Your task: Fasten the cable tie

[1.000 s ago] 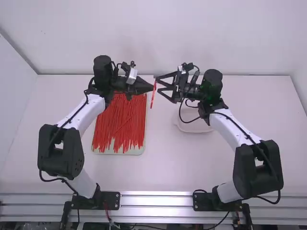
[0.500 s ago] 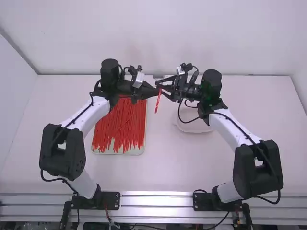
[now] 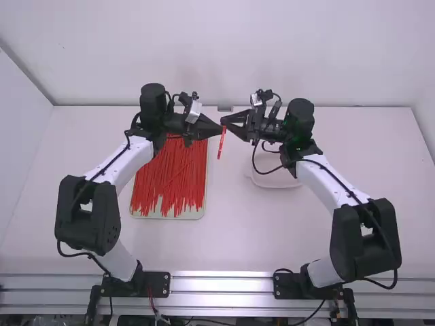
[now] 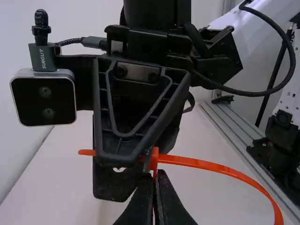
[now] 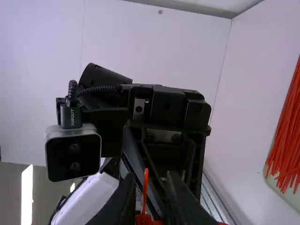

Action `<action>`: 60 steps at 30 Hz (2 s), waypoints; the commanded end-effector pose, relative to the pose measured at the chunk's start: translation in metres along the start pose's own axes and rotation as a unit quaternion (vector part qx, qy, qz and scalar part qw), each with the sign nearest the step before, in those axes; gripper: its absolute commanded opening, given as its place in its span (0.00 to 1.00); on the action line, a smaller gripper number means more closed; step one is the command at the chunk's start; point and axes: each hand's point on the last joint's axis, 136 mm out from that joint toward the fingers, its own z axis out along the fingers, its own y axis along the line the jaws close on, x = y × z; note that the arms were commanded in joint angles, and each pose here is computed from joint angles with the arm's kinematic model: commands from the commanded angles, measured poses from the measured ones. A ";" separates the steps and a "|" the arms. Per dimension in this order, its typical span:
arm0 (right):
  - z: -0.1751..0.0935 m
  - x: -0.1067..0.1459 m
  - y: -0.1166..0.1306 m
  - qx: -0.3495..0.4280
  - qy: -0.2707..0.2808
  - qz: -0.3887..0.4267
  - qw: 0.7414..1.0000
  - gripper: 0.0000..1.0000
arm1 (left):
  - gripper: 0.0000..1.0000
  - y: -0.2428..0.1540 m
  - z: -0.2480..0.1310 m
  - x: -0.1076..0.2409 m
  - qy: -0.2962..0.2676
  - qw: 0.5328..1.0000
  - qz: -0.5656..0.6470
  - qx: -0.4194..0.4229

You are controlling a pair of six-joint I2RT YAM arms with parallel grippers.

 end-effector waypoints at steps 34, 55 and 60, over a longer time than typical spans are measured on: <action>0.004 0.002 0.006 -0.006 0.007 -0.012 1.000 0.00 | 0.02 -0.012 0.001 0.014 -0.002 0.999 -0.027 0.016; 0.004 0.002 0.006 -0.006 0.008 -0.012 1.000 0.00 | 0.02 -0.020 0.001 0.028 0.000 0.998 -0.062 0.022; 0.004 0.002 0.006 -0.006 0.008 -0.012 1.000 0.00 | 0.02 -0.022 0.001 0.031 0.001 0.997 -0.076 0.023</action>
